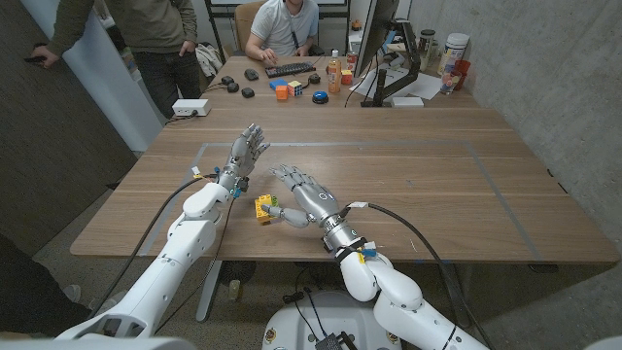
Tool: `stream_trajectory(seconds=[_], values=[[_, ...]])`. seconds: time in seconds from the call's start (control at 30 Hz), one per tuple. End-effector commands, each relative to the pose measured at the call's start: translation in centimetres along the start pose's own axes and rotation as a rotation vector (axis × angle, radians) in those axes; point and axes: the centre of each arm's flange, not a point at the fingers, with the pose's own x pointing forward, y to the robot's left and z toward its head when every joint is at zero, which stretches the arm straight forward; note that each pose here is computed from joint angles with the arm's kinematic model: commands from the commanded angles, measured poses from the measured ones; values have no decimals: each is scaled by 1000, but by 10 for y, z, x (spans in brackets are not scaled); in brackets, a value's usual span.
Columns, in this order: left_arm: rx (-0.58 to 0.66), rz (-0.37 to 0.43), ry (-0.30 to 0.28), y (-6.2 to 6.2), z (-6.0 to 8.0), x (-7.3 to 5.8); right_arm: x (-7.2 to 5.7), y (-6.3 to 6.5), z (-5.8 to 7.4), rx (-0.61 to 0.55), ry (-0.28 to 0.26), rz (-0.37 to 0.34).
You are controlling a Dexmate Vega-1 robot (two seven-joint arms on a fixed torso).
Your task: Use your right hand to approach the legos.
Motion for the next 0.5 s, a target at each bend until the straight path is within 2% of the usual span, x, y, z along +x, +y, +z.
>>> stream_trajectory(seconds=[0.03,0.23,0.37,0.5], values=[[-4,6,0,3,1,-1,26,8,3,-216,51,84],[-1,14,-2,7,3,-3,44,13,2,-237,58,127],[0,22,-3,11,4,-5,49,16,5,-243,50,143],[1,28,-4,14,5,-7,48,21,8,-226,36,174]])
